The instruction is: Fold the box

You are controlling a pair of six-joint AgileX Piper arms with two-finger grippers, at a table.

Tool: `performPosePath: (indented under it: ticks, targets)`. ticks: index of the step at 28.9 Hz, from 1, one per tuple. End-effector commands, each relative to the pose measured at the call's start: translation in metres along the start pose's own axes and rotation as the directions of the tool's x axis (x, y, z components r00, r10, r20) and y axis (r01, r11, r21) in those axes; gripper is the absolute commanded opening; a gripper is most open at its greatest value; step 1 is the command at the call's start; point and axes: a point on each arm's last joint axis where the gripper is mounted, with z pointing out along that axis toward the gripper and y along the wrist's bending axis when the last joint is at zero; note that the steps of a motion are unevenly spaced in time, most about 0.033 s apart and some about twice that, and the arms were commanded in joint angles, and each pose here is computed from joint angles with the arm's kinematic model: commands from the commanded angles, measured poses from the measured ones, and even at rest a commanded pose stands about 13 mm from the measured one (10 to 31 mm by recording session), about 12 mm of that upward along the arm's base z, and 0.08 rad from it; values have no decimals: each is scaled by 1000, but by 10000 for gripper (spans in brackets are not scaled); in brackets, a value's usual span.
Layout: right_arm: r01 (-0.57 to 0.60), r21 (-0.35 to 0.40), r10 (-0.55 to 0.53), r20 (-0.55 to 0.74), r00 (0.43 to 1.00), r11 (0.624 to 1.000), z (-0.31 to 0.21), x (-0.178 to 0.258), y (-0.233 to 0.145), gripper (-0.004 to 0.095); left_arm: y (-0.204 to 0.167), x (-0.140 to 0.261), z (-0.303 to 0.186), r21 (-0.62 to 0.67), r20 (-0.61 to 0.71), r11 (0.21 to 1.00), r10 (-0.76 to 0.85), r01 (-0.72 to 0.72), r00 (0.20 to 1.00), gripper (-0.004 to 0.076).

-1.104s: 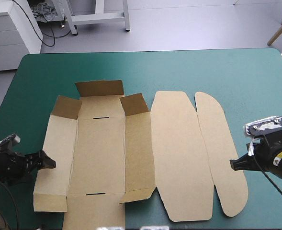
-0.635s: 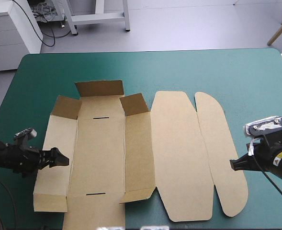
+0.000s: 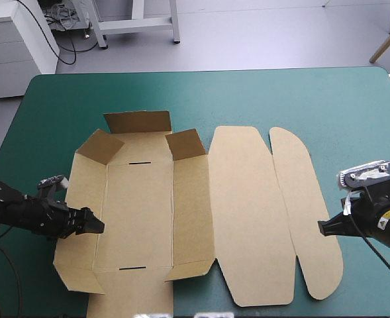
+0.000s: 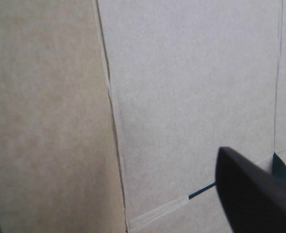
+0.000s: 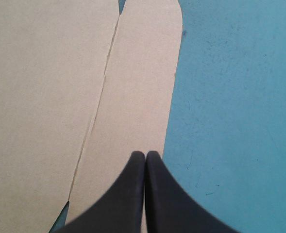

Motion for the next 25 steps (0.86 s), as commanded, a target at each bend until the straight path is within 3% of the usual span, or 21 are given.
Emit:
performPosePath:
  ticks: [1, 4, 11, 25]
  targets:
    - [3, 12, -4, 75, 997, 1000, -7, -9, -2, -19, -14, 3, -8, 75, -17, 997, 13, -11, 1000, 258]
    - [3, 12, -3, 68, 998, 1000, -7, -8, -2, -19, -11, 3, -8, 48, -11, 999, 18, -17, 1000, -6]
    - [1, 9, -2, 71, 997, 1000, -7, -9, -2, -19, -4, 7, -8, -30, -59, 998, 44, -46, 997, -10]
    - [6, 26, -9, 132, 991, 1000, -7, -14, -3, -19, -6, -10, -15, -116, 39, 988, 110, -105, 993, -10]
